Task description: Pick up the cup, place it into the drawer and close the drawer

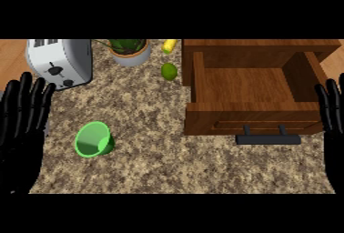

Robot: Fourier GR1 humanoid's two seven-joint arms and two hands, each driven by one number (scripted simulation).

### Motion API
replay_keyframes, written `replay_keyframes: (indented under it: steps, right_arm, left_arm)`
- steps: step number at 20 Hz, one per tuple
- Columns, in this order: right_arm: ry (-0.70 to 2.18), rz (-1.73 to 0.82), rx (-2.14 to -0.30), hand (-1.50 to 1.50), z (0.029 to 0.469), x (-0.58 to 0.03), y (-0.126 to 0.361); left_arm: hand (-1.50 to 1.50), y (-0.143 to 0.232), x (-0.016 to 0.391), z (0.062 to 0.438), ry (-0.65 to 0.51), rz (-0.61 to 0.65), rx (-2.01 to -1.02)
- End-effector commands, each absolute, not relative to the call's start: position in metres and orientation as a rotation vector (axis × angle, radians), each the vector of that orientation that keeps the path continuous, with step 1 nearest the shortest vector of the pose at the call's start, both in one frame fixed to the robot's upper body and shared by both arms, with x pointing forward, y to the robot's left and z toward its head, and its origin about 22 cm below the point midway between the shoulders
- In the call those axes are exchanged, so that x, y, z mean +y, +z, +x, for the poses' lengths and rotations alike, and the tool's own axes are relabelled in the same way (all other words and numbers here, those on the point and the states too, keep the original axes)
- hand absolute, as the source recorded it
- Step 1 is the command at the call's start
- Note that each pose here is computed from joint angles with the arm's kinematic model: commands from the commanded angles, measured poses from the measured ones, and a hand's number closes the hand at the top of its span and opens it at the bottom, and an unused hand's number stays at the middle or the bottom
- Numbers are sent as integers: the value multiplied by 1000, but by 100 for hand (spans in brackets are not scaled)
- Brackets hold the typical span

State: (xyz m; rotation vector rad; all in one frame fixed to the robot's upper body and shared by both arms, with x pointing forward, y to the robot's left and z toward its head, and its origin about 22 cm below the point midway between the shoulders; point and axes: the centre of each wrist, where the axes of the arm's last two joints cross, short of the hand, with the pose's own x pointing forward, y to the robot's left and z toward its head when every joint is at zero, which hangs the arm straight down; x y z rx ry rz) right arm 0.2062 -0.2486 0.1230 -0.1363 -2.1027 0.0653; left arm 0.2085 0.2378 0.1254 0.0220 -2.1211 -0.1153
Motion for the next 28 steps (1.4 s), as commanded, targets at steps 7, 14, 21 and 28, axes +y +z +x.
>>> replay_keyframes:
  steps: [7, 14, 21, 28]
  right_arm:
    - [123, 137, -1997, -150, 215, -223, 115]
    - [108, 154, -1990, -150, 203, -217, 114]
    - [119, 146, -1991, -150, 234, -217, 129]
    - [123, 117, -1998, -150, 228, -225, 139]
  left_arm:
    - [-150, 111, 222, 220, 415, 469, -1991]
    - [-150, 115, 168, 248, 499, 506, -1975]
    - [-150, 98, 164, 260, 494, 515, -1957]
    - [-150, 90, 167, 250, 498, 538, -1929]
